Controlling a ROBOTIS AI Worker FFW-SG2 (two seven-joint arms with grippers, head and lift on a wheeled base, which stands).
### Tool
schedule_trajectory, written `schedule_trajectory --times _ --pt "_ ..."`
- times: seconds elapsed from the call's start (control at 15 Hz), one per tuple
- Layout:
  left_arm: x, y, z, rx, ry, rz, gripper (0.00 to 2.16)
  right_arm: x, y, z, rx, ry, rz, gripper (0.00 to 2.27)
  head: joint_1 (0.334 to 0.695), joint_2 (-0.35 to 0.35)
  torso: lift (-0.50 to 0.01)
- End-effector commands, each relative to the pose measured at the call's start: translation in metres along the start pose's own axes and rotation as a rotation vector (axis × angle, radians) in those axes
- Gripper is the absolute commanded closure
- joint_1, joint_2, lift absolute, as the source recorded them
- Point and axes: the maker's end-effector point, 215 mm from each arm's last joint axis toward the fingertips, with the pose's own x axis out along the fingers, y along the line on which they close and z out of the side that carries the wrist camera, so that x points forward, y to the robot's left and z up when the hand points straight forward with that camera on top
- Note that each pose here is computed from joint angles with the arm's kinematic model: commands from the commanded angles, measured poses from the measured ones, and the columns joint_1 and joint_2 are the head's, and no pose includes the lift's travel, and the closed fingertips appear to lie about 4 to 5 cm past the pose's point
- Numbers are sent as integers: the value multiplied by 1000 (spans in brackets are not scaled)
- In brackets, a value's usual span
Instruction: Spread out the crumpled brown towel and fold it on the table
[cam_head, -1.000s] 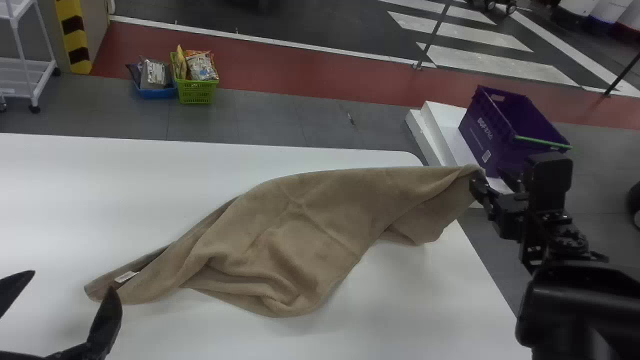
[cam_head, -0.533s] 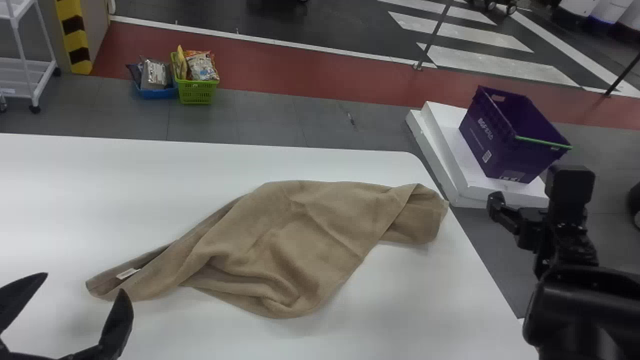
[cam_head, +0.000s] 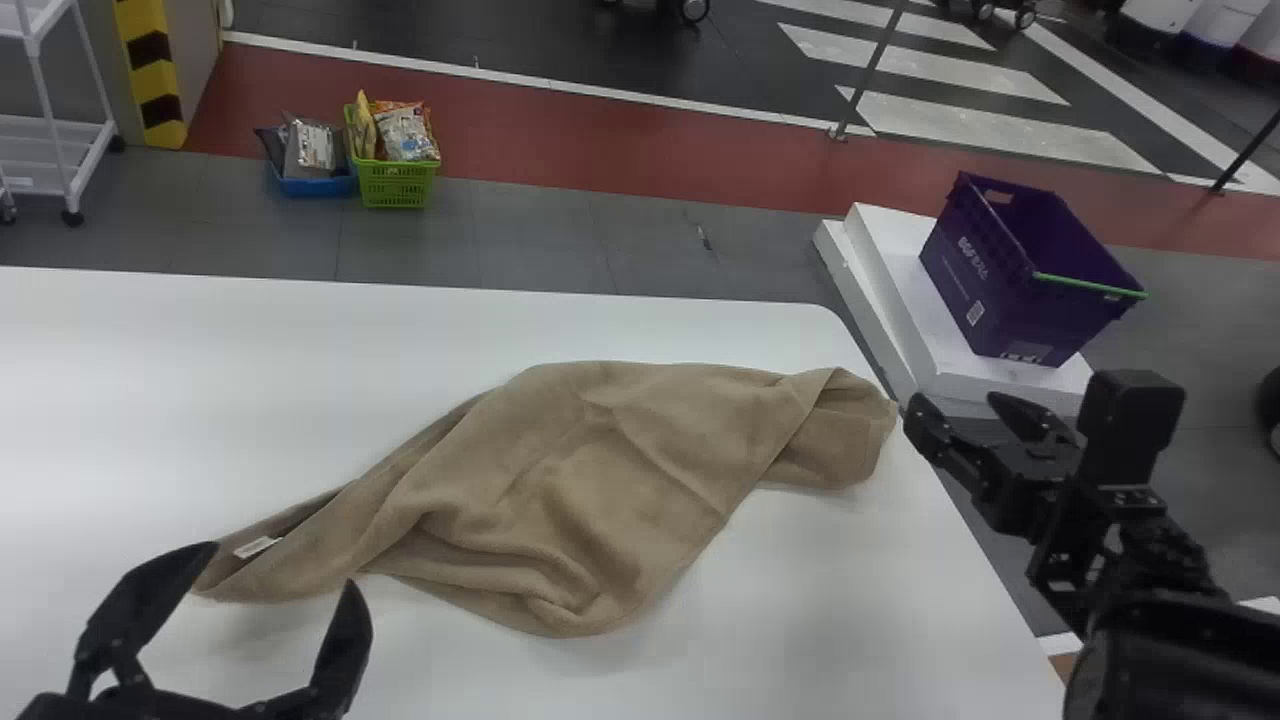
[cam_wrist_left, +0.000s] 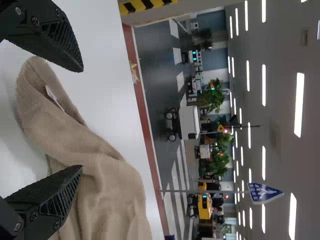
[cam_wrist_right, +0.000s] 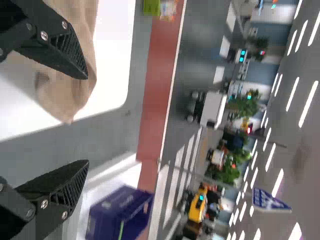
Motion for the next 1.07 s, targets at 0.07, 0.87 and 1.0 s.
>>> schedule_trajectory --times 0.07,0.87,1.0 --pt "4 -17 3 -8 -8 -29 147 -29 25 -14 215 -63 207 1828 695 -350 -127" --pt "34 -117 -5 -42 93 -196 1973 -84 27 -58 222 -28 266 1841 695 -350 -127" --pt "33 -137 -6 -49 116 -230 1970 -84 29 -57 217 -32 271 1838 695 -350 -127"
